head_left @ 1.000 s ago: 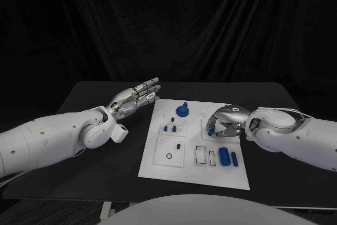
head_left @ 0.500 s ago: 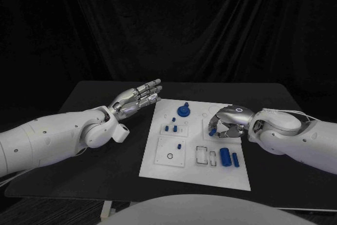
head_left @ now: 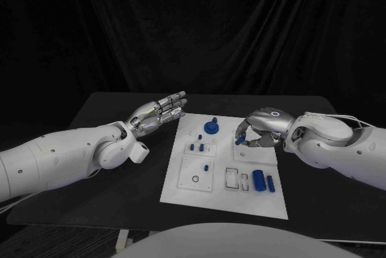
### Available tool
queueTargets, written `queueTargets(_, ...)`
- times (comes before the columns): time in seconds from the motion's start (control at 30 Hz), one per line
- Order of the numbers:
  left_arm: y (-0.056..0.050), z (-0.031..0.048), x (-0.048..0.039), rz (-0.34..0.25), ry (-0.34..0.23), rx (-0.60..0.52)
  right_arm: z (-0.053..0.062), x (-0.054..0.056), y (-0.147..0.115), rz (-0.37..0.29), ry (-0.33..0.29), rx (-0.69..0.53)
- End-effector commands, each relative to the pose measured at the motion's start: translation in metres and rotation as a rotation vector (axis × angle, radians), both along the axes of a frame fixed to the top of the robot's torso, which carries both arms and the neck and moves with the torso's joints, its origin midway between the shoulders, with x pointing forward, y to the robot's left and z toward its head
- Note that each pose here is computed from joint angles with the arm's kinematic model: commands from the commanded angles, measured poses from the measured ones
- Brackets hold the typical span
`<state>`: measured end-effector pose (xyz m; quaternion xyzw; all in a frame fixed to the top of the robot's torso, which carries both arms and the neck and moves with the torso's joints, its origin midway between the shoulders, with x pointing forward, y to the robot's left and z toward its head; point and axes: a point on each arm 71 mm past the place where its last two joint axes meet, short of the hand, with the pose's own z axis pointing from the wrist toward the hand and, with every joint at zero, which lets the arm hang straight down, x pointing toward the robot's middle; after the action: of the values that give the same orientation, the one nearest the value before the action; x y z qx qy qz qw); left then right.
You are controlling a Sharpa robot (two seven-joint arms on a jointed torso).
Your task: Assemble the parts on the task board
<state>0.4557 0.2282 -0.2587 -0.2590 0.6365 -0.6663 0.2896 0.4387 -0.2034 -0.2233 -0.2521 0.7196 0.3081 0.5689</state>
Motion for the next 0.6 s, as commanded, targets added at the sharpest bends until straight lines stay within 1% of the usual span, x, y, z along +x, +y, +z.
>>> queueTargets(0.03,-0.001,0.0002,-0.0001,-0.005,0.003,-0.017,0.007,-0.001,0.009,0.011,-0.008,-0.001)
queueTargets(0.2,-0.001,-0.0002,0.0009,-0.001,0.0,-0.016,0.013,-0.006,0.031,0.066,0.005,0.0)
queueTargets(0.27,-0.001,-0.0002,0.0013,0.0,-0.003,-0.017,0.014,-0.009,0.046,0.102,0.015,0.0)
queueTargets(0.6,0.003,-0.0003,0.0023,0.01,-0.009,-0.015,0.014,-0.021,0.097,0.215,0.039,0.015)
